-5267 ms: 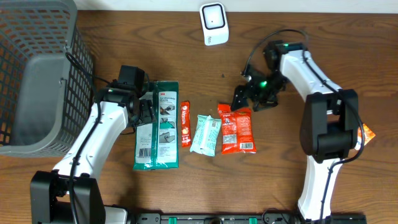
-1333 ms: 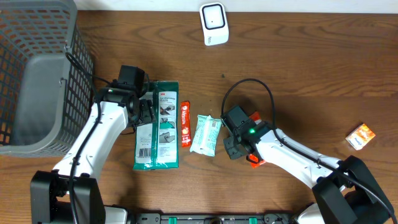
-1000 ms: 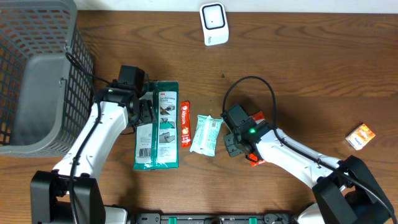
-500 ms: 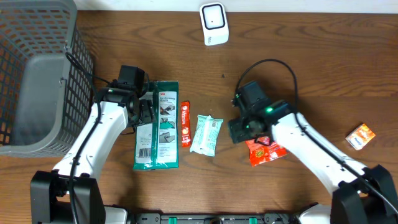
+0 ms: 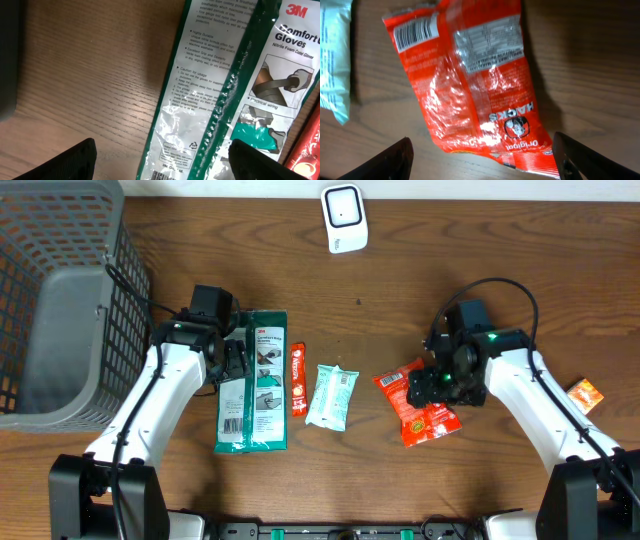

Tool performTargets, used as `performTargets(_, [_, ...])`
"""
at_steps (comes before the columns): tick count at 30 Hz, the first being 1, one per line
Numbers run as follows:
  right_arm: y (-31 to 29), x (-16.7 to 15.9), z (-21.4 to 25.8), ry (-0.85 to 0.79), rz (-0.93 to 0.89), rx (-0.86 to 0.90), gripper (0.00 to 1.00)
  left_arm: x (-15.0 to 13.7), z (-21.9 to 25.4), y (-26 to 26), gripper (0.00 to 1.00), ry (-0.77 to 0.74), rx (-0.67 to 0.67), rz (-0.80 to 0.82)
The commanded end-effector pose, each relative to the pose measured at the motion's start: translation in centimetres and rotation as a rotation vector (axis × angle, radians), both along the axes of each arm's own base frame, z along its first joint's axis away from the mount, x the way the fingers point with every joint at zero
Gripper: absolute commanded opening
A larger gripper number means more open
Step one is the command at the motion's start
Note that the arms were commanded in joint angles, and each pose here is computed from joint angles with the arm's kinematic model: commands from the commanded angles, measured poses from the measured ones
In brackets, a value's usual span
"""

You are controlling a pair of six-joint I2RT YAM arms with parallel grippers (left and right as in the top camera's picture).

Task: Scan the item barcode
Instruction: 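Regrasp the red snack bag edge and lift it with the right gripper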

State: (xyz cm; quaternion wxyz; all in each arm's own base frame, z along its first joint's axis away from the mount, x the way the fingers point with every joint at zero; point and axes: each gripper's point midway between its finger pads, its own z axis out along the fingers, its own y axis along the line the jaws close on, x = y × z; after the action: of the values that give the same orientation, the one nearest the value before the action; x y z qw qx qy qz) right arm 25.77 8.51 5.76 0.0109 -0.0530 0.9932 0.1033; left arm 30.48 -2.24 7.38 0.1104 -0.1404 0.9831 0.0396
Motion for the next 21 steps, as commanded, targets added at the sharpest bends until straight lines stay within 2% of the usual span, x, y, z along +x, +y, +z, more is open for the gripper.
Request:
performTargets(1, [0.3, -1.4, -1.0, 0.021, 0.067, 0.041, 0.87, 0.5, 0.7, 0.2, 0.85, -0.023, 0.003, 0.003])
performTargets(10, [-0.4, -1.3, -4.2, -0.044, 0.065, 0.007, 0.95, 0.5, 0.7, 0.2, 0.85, -0.023, 0.003, 0.002])
performTargets(16, [0.5, -0.7, -4.8, -0.087, 0.065, 0.061, 0.94, 0.5, 0.7, 0.2, 0.85, -0.023, 0.003, 0.002])
performTargets(21, [0.5, -0.4, -5.2, -0.109, 0.049, 0.066, 0.90, 0.5, 0.7, 0.2, 0.85, -0.023, 0.003, 0.002])
